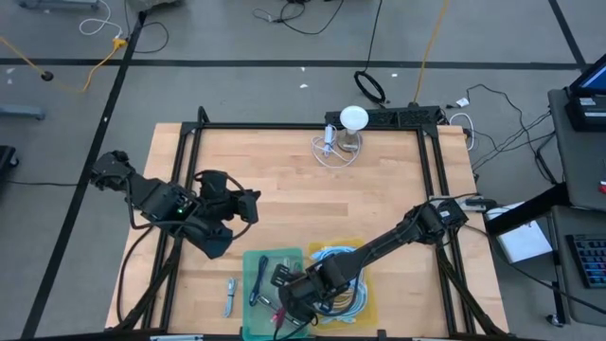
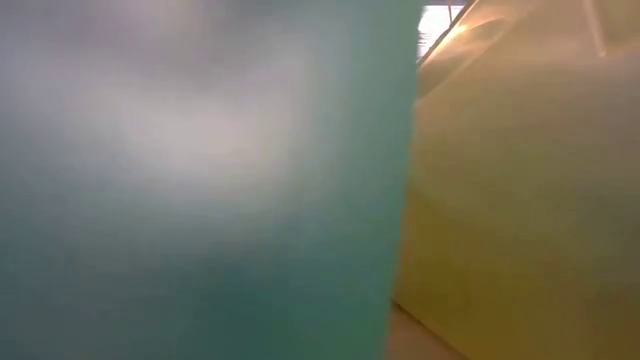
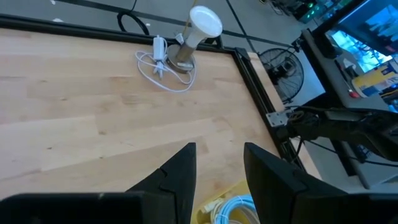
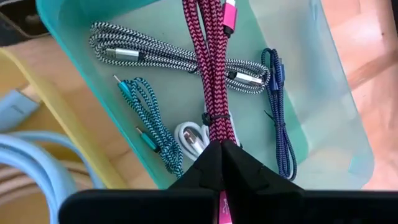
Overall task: Pick & Place USB Port
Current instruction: Put the pink charger cable into the green bin, then put the light blue charger cable into the green bin
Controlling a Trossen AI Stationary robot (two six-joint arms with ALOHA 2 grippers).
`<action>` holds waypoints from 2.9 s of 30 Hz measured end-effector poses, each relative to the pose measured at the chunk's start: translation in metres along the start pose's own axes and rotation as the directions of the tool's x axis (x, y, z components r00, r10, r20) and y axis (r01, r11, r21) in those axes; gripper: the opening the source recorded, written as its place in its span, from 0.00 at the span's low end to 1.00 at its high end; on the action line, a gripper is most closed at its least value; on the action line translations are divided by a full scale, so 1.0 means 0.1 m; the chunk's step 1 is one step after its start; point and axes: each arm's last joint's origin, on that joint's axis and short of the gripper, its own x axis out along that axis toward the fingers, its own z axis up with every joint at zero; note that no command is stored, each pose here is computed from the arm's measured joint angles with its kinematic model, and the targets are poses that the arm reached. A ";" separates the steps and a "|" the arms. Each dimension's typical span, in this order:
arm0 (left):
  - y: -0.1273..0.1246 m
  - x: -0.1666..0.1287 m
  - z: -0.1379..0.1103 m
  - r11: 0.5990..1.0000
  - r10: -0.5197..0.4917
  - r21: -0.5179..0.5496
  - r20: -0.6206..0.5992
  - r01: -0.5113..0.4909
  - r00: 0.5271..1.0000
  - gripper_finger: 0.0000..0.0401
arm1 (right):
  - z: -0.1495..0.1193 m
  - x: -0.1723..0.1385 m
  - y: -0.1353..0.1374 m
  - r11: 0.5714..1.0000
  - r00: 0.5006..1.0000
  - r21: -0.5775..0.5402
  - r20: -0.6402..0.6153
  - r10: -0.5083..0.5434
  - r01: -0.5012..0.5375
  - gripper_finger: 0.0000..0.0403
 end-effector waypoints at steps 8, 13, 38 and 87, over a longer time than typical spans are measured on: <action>-0.01 -0.02 -0.02 1.000 -0.009 -0.002 -0.006 0.009 1.000 0.34 | 0.00 0.00 -0.03 0.995 0.996 0.066 -0.033 -0.077 0.079 0.15; -0.01 -0.04 -0.04 1.000 -0.021 -0.001 -0.014 0.021 1.000 0.34 | 0.03 -0.01 -0.09 0.976 0.981 0.104 -0.057 -0.187 0.193 0.30; 0.52 0.10 -2.06 0.886 0.410 0.139 -0.681 -0.443 0.607 0.34 | -0.26 -2.46 0.38 0.449 0.803 0.698 -0.316 -0.505 0.558 0.51; 0.95 0.41 -2.26 0.839 0.483 0.087 -0.572 -0.537 0.663 0.02 | -0.23 -2.52 0.65 0.403 0.848 0.812 -0.197 -0.492 0.422 0.52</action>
